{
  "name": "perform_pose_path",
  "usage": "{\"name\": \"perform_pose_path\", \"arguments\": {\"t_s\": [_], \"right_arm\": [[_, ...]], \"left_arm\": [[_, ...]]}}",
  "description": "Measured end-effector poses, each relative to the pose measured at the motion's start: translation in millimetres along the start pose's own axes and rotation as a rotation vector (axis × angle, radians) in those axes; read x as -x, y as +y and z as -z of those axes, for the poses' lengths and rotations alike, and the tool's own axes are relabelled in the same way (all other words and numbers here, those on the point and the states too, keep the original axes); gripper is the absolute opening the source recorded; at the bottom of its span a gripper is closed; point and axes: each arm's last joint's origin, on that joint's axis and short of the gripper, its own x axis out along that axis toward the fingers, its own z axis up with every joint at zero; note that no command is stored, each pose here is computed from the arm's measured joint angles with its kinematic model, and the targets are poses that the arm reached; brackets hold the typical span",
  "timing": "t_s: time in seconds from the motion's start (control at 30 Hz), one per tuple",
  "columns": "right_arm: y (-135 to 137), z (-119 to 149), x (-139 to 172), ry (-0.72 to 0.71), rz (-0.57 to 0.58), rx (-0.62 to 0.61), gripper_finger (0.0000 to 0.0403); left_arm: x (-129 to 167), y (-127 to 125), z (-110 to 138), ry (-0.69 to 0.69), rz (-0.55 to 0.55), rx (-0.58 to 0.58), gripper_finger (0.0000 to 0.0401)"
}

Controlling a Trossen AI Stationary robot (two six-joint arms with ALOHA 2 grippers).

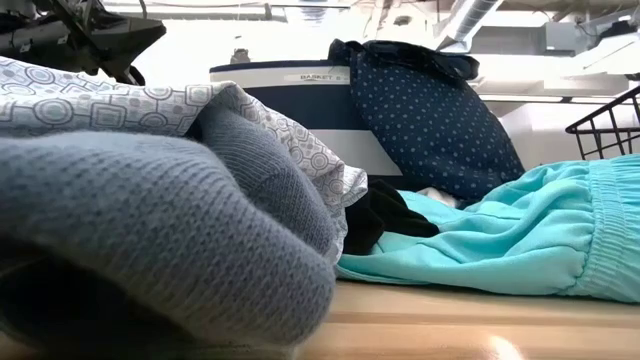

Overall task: Pick & Place Cloths
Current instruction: Put the dark blue polo into the blue bin

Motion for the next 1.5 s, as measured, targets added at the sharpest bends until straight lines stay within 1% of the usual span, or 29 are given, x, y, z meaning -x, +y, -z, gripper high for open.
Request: {"name": "perform_pose_path", "arguments": {"t_s": [0.1, 0.2, 0.27, 0.4, 0.53, 0.6, 0.73, 0.83, 0.9, 0.97, 1.03, 1.1, 1.13, 1.17, 1.33, 1.4, 1.5], "right_arm": [[7, 20, -16, 0.068, 0.051, -0.029, 0.0291], [7, 42, -36, 0.168, 0.137, -0.094, 0.0291], [6, 57, -51, 0.216, 0.174, -0.133, 0.0291], [0, 83, -72, 0.26, 0.214, -0.19, 0.0291], [-2, 102, -85, 0.232, 0.196, -0.218, 0.0291], [-3, 107, -90, 0.188, 0.165, -0.229, 0.0291], [-2, 112, -100, 0.099, 0.111, -0.19, 0.0291], [-3, 113, -108, 0.1, 0.101, -0.177, 0.0285], [-4, 114, -113, 0.124, 0.1, -0.181, 0.0267], [-3, 113, -116, 0.134, 0.093, -0.188, 0.0227], [-3, 113, -116, 0.135, 0.084, -0.189, 0.0161], [-1, 112, -114, 0.13, 0.056, -0.199, 0.0076], [-1, 112, -112, 0.13, 0.036, -0.2, 0.004], [-1, 110, -108, 0.122, 0.02, -0.208, 0.0022], [0, 86, -65, -0.028, -0.081, -0.282, 0.0006], [-2, 70, -41, -0.124, -0.131, -0.305, 0.0005], [-9, 46, -3, -0.301, -0.196, -0.293, 0.0003]], "left_arm": [[0, 0, 0, 0.002, -0.001, 0.0, 0.0003], [0, 0, 0, 0.003, -0.001, 0.0, 0.0003], [0, 0, 0, 0.004, -0.002, 0.0, 0.0003], [0, 0, 0, 0.004, -0.001, 0.0, 0.0003], [0, 0, 0, 0.001, 0.0, 0.0, 0.0003], [0, 0, 0, 0.0, 0.001, 0.0, 0.0003], [0, 0, 0, -0.002, 0.001, 0.0, 0.0003], [0, 0, 0, -0.002, 0.001, 0.0, 0.0003], [0, 0, 0, -0.002, 0.001, 0.0, 0.0003], [0, 0, 0, -0.002, 0.001, 0.0, 0.0003], [0, 0, 0, -0.003, 0.001, 0.0, 0.0003], [0, 0, 0, -0.004, 0.002, 0.0, 0.0003], [0, 0, 0, -0.003, 0.001, 0.0, 0.0003], [0, 0, 0, -0.004, 0.002, 0.0, 0.0003], [0, 0, 0, -0.005, 0.002, 0.0, 0.0003], [0, 0, 0, -0.005, 0.002, 0.0, 0.0003], [0, 0, -1, -0.006, 0.003, 0.0, 0.0003]]}}
